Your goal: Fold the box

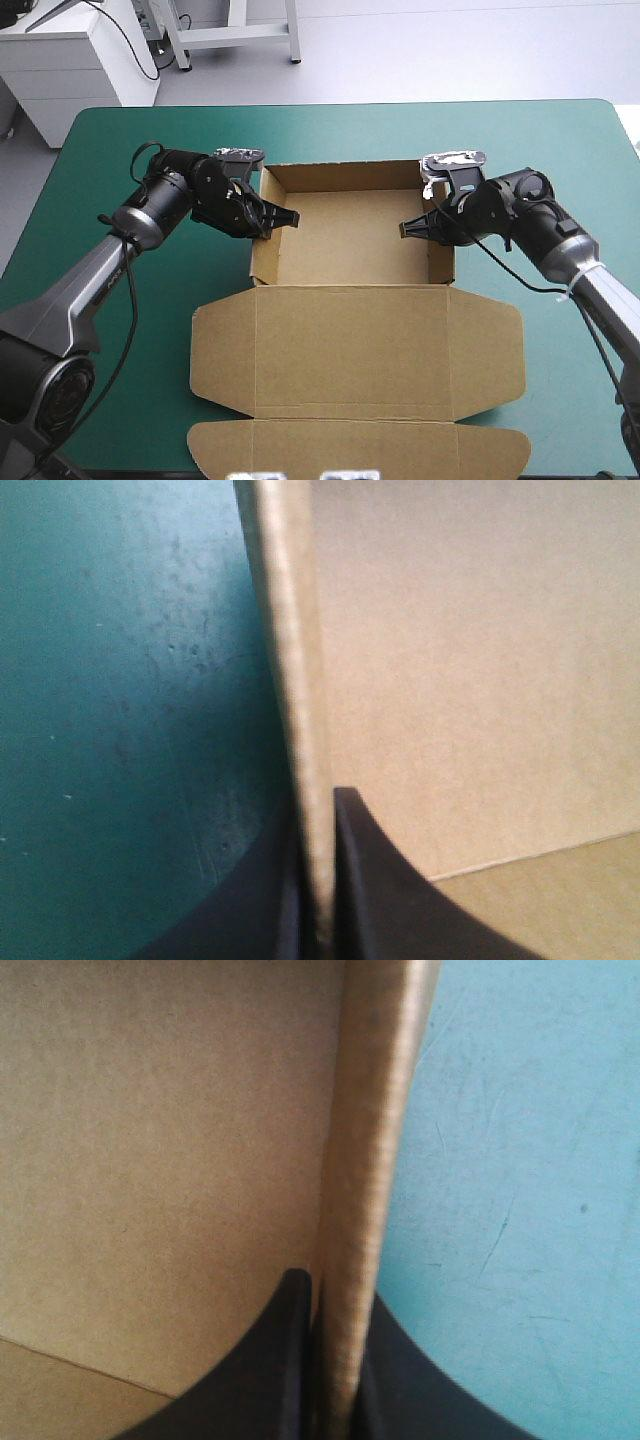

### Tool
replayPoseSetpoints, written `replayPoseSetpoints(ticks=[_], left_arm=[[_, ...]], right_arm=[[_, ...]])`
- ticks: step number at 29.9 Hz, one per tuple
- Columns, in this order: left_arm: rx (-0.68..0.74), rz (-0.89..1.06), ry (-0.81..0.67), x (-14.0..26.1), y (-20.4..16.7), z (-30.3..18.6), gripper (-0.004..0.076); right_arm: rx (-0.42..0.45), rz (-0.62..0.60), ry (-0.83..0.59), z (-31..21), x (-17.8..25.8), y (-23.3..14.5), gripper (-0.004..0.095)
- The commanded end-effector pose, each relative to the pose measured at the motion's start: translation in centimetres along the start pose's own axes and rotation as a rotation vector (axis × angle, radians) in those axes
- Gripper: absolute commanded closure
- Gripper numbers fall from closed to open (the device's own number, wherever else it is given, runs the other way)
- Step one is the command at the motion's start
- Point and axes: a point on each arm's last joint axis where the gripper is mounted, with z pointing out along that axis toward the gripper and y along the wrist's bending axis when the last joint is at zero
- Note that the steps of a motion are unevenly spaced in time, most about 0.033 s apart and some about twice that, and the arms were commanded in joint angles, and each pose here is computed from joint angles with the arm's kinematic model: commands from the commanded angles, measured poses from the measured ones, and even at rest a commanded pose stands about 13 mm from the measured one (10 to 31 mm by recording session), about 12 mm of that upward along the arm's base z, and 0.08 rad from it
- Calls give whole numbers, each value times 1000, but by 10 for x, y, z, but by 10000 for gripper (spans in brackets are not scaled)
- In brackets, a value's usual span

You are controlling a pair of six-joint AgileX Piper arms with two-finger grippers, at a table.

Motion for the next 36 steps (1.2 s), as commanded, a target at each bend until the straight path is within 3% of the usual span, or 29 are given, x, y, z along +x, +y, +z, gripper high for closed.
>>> replayPoseSetpoints(ticks=[1,14,19,22,25,27,29,31,36], left_arm=[[43,27,-96,-10,-13,-5,732],[29,-41,11,-9,-7,30,732],[19,-38,18,-9,-6,34,719],[19,-36,20,-8,-6,34,635],[19,-36,22,-8,-6,34,483],[20,-37,24,-8,-6,34,365],[22,-37,23,-8,-6,33,244],[22,-37,23,-8,-6,33,171],[23,-36,17,-8,-6,31,153]], right_arm=[[-58,-14,-22,-5,-4,7,908],[-76,23,91,40,-3,10,908],[-67,16,109,43,-3,10,865],[-49,0,127,42,-2,8,713],[-23,-11,126,39,-6,6,498],[-1,-20,109,36,-10,5,416],[39,-21,100,32,-13,2,362],[82,-23,97,29,-16,-2,340],[137,-36,105,24,-18,-6,342]])
